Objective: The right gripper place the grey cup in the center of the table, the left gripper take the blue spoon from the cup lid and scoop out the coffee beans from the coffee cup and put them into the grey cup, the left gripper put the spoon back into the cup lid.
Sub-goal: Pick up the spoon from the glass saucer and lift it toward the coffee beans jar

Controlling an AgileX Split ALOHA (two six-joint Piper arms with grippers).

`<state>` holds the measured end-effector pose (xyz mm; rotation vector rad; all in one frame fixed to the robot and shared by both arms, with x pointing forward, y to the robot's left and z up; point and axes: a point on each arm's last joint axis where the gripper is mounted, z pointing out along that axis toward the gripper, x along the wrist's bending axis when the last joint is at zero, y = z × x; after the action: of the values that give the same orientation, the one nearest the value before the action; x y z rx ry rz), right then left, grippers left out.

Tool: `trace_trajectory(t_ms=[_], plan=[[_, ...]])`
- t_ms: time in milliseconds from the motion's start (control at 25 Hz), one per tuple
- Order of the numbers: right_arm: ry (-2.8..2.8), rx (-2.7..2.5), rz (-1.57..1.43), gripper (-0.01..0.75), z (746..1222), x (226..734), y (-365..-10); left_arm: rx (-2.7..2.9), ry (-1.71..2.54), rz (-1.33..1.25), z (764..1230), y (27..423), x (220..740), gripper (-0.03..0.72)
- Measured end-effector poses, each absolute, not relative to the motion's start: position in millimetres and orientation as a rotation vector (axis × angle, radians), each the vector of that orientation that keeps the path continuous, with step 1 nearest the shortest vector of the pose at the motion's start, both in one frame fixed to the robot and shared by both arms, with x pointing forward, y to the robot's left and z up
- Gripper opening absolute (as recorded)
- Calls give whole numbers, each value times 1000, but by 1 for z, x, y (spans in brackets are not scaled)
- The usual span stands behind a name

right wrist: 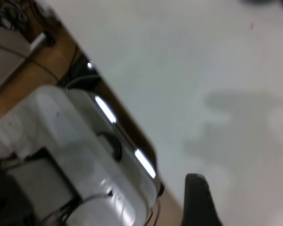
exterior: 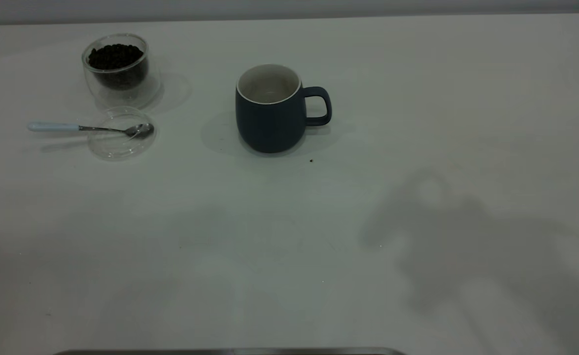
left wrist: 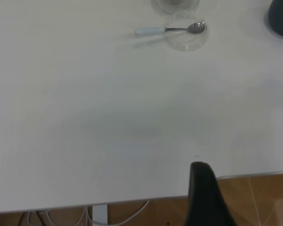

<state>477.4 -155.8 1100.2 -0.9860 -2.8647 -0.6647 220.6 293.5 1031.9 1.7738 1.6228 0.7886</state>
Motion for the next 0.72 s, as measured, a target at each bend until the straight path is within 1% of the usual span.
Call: trace_trajectory(t_ms=[160, 360, 640, 720], plan=[[-2841, -1001, -600, 457, 1083, 430, -178, 1774, 1623, 789, 1032, 293, 221, 512], [-2784, -1043, -505, 457, 1047, 371, -206, 1774, 1623, 789, 1032, 293, 221, 512], [-2848, -1107, -636, 457, 1018, 310, -238, 1774, 1623, 789, 1032, 293, 221, 512], [-2870, -1179, -715, 457, 1020, 304, -246, 1774, 1623, 789, 1032, 293, 221, 512]])
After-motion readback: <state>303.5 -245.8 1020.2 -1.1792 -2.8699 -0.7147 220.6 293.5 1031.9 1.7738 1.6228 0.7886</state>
